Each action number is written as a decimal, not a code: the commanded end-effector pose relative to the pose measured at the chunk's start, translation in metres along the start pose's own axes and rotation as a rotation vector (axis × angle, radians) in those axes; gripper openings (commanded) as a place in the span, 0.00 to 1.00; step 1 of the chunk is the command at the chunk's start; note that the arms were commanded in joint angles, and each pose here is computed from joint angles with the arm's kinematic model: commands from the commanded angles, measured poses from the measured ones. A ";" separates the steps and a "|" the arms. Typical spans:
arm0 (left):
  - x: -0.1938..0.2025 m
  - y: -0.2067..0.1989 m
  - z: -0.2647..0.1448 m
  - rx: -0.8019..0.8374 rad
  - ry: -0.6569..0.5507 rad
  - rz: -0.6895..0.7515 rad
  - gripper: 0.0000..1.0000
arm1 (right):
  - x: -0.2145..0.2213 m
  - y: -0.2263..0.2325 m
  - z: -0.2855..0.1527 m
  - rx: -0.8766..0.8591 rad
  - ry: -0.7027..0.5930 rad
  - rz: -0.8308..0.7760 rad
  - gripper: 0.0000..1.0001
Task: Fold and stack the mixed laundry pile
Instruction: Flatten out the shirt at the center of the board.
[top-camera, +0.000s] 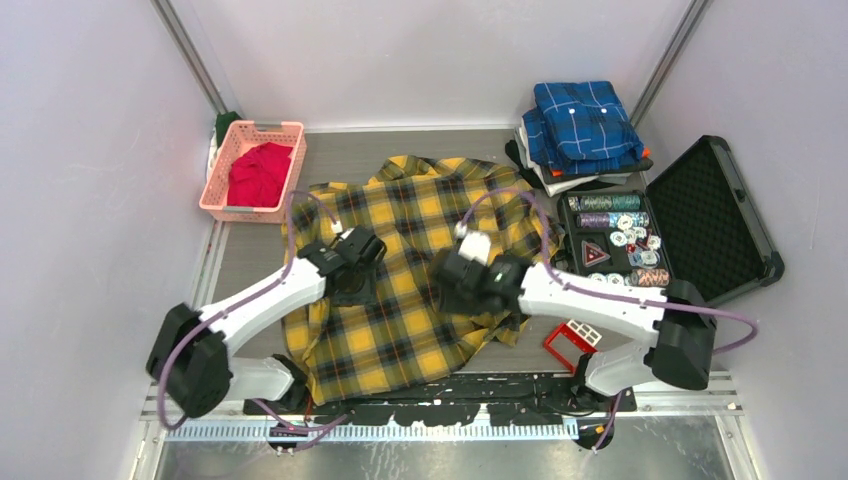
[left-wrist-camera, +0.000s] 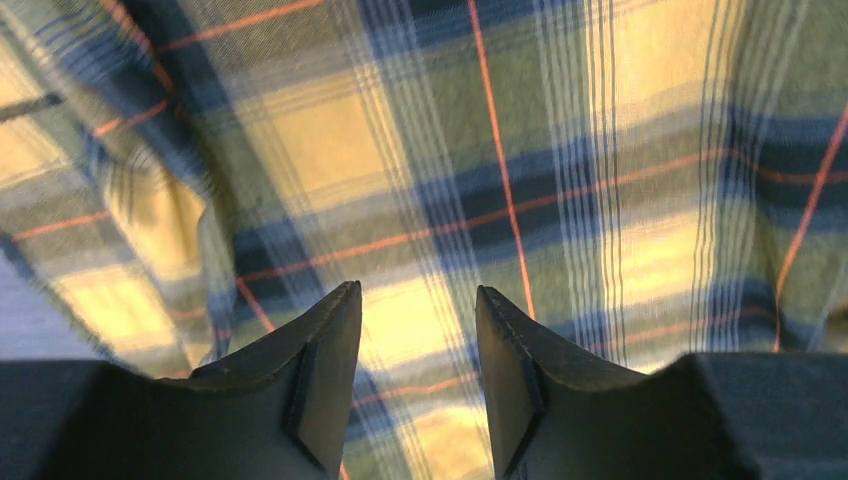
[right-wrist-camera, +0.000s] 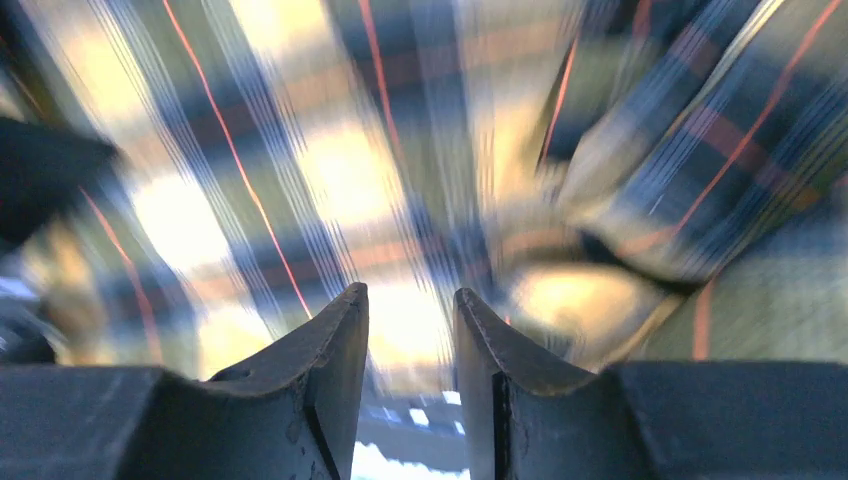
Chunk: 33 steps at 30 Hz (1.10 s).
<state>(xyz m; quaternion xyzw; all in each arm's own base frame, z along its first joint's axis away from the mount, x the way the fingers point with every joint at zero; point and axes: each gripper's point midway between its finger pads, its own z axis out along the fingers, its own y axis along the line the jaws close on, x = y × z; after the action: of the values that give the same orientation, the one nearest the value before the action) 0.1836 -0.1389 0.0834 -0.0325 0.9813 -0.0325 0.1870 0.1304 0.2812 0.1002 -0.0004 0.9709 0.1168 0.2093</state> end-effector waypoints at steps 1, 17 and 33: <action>-0.031 -0.021 0.036 0.011 -0.091 -0.014 0.47 | -0.096 -0.032 -0.008 0.036 -0.184 0.130 0.42; -0.006 0.030 0.093 -0.136 0.064 -0.038 0.40 | -0.151 -0.148 0.107 0.158 0.067 0.322 0.35; 0.001 0.045 0.090 -0.086 0.119 -0.126 0.38 | -0.091 -0.245 0.058 0.351 0.092 0.567 0.24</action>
<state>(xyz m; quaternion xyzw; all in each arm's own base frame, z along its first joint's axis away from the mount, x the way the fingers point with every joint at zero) 0.2386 -0.1116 0.0166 -0.1172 0.9774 -0.0288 0.1735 0.2760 0.0650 0.0178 0.2931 0.9483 0.0235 0.1196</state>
